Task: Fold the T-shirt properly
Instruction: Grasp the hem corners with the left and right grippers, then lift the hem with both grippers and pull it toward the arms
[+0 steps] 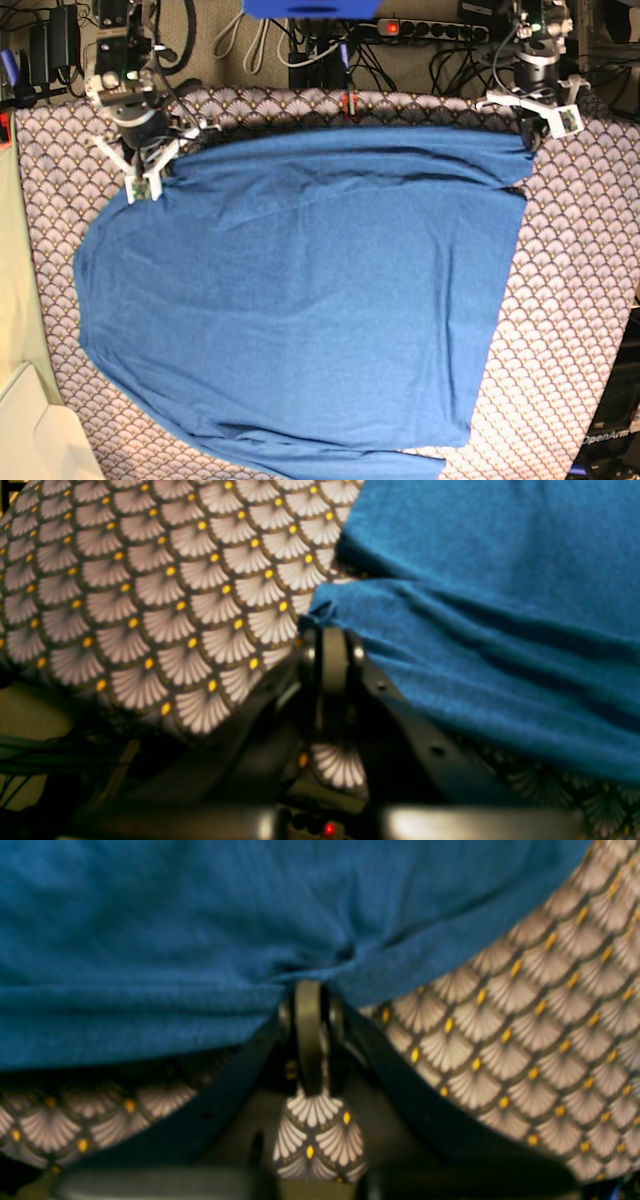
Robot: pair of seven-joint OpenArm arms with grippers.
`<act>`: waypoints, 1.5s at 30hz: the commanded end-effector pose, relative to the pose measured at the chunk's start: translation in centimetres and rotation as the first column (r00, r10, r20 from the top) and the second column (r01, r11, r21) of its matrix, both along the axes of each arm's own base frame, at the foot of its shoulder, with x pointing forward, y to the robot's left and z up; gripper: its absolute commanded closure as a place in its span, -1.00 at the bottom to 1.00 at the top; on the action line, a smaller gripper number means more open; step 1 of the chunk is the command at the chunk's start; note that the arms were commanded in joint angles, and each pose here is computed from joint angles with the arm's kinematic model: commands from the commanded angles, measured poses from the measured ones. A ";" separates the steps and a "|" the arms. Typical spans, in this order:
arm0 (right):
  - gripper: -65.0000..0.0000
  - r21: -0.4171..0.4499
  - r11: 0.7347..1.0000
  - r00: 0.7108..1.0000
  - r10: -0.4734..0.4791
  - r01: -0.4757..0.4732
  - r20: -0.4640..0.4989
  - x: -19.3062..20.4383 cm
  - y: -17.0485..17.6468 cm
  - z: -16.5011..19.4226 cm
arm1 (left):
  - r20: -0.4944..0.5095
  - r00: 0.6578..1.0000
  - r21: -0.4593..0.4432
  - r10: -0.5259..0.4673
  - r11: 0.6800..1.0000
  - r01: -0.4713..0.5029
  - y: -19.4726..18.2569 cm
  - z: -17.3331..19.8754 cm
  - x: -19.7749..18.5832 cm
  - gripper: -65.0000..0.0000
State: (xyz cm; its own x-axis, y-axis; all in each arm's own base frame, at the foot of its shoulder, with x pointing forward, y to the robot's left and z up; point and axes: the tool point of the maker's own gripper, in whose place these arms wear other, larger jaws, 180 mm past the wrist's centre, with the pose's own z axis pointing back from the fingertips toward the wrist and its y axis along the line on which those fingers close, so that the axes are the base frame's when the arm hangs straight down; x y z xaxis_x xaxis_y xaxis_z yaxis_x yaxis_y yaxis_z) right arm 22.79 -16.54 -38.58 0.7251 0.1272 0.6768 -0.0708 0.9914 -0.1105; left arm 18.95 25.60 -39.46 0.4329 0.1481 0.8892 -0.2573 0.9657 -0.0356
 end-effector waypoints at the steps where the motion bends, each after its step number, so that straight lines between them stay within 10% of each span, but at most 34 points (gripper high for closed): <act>1: 0.97 -0.008 1.000 0.999 0.004 -0.004 0.040 0.5 -0.1 1.1 | 0.043 0.999 0.022 -0.004 1.000 0.004 0.3 1.2 0.6 0.99; 23: 0.97 -0.012 1.000 0.990 0.005 -0.004 0.140 4.3 -0.2 3.7 | 0.225 0.974 0.030 -0.008 1.000 0.001 0.3 5.6 7.4 0.99; 45: 0.97 -0.032 0.999 0.985 0.004 0.001 0.174 9.9 -1.4 3.9 | 0.202 0.979 -0.004 -0.013 1.000 0.015 0.3 7.2 12.2 0.99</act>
